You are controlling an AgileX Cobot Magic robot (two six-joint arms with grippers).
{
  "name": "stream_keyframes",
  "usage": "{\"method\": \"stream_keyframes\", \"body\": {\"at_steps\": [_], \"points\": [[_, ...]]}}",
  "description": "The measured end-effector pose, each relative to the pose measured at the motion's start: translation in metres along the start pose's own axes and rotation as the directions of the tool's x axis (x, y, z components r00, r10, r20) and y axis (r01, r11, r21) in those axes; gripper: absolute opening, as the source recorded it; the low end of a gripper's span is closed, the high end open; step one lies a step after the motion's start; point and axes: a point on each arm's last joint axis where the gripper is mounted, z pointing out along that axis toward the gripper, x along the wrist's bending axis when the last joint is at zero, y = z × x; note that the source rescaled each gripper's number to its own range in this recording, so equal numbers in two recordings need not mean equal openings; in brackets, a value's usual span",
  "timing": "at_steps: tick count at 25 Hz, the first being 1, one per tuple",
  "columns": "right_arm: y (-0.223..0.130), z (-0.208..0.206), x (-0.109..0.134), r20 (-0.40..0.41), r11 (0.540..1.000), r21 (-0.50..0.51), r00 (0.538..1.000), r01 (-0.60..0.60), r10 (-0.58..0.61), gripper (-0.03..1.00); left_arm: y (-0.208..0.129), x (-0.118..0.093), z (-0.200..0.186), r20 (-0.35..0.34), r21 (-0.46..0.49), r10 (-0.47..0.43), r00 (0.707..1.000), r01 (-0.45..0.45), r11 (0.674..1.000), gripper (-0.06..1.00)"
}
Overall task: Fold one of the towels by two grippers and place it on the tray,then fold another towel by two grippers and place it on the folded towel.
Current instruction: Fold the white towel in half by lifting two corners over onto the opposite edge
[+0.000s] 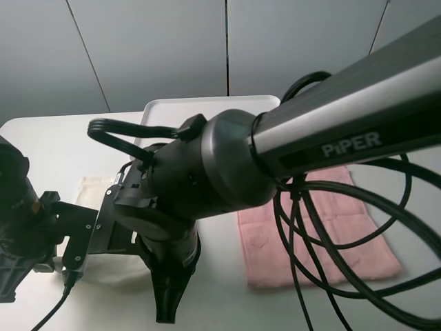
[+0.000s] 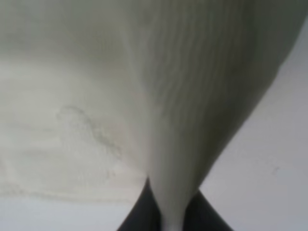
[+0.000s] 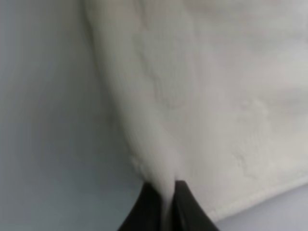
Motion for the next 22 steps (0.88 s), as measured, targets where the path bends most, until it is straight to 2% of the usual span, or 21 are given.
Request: {"method": "stream_keyframes", "body": {"at_steps": [8, 13, 15, 18, 22], "points": [[-0.01, -0.042, -0.011, 0.025, 0.998, -0.012, 0.998, -0.057, 0.057, 0.0, -0.002, -0.006, -0.032, -0.07, -0.121, -0.107, 0.992, 0.098, 0.988, 0.02], [-0.013, -0.058, -0.017, 0.076, 0.99, -0.037, 0.988, -0.135, 0.137, 0.0, -0.002, -0.008, -0.041, -0.075, -0.177, -0.216, 0.974, 0.2, 0.964, 0.02], [-0.014, -0.058, -0.019, 0.097, 0.985, -0.037, 0.981, -0.167, 0.17, 0.0, -0.002, -0.006, -0.042, -0.076, -0.195, -0.291, 0.954, 0.272, 0.942, 0.02], [-0.014, -0.059, -0.022, 0.131, 0.98, -0.039, 0.971, -0.196, 0.2, 0.0, 0.001, -0.002, -0.043, -0.086, -0.249, -0.408, 0.909, 0.377, 0.892, 0.02], [-0.014, -0.06, -0.029, 0.201, 0.969, -0.072, 0.948, -0.238, 0.247, 0.0, 0.004, 0.004, -0.045, -0.096, -0.322, -0.512, 0.854, 0.46, 0.828, 0.03]]}}
